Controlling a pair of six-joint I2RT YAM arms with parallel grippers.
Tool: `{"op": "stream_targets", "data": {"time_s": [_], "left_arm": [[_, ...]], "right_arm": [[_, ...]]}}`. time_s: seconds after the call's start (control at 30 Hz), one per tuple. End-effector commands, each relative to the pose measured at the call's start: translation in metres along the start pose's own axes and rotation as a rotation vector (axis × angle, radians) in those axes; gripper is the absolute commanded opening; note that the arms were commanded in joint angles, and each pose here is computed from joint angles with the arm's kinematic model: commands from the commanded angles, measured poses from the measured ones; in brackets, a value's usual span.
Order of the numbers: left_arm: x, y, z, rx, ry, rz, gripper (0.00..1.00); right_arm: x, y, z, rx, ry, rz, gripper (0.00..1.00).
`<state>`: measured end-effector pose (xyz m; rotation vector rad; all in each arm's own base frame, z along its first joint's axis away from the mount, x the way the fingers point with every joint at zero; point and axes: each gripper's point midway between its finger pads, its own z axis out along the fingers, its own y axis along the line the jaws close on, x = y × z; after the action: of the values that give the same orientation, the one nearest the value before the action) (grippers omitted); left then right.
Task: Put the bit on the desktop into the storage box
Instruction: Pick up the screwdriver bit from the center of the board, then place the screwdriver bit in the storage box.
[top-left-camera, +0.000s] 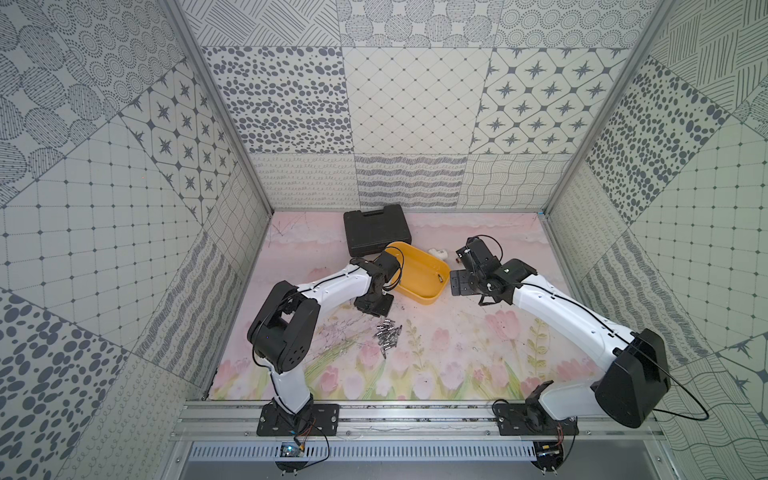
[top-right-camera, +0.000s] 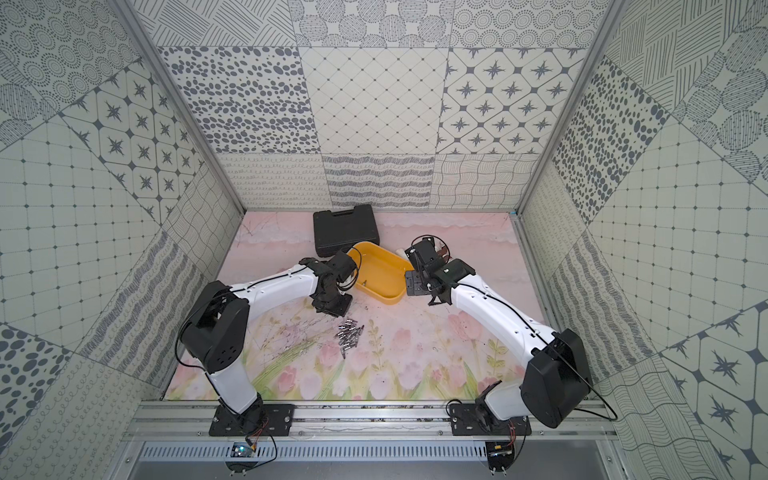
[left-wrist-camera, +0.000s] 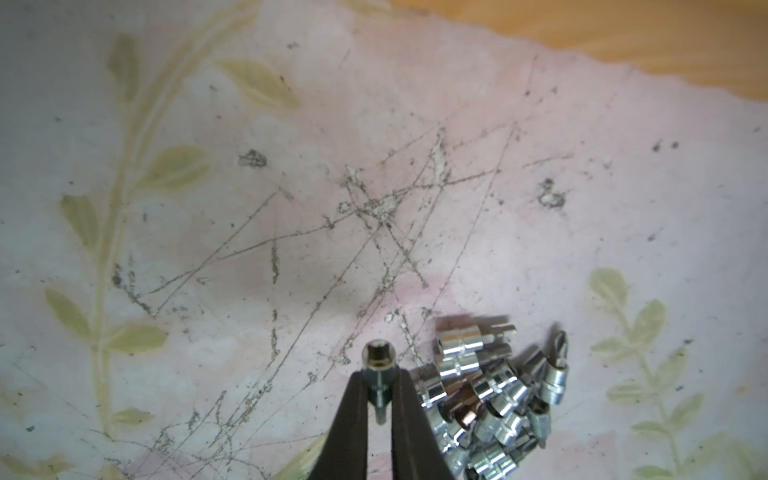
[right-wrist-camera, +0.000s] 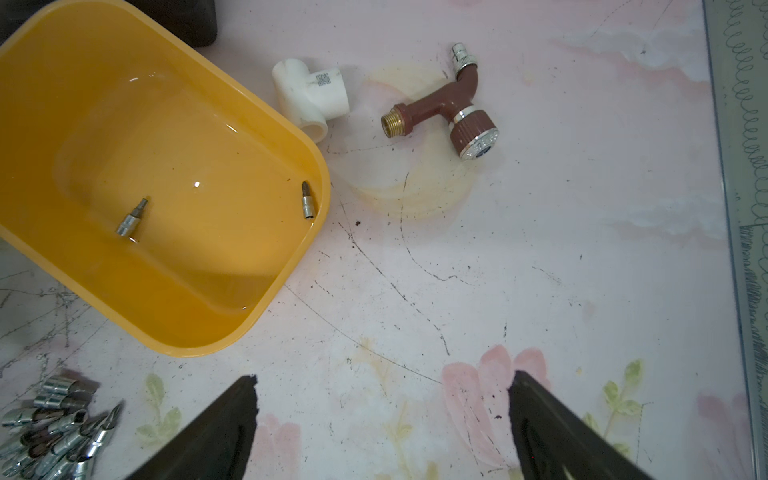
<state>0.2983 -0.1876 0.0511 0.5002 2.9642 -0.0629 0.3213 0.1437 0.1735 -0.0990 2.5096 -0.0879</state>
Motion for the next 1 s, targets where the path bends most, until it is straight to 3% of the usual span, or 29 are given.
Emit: {"op": "stream_targets", "data": {"time_s": [0.0,0.53,0.97], "left_arm": [[-0.001,-0.003,-0.024,0.006,-0.026,0.022,0.11],[-0.06,-0.014,-0.092,0.029,-0.216,0.084,0.11],[-0.111,-0.023,-0.09,0.024,-0.248,0.148,0.11]], "right_arm": [[-0.006,-0.001,-0.005,-0.013,-0.035,0.033,0.96],[-0.008,-0.002,-0.01,-0.02,-0.047,0.038,0.97],[-0.009,-0.004,-0.012,-0.023,-0.055,0.045,0.96]]}}
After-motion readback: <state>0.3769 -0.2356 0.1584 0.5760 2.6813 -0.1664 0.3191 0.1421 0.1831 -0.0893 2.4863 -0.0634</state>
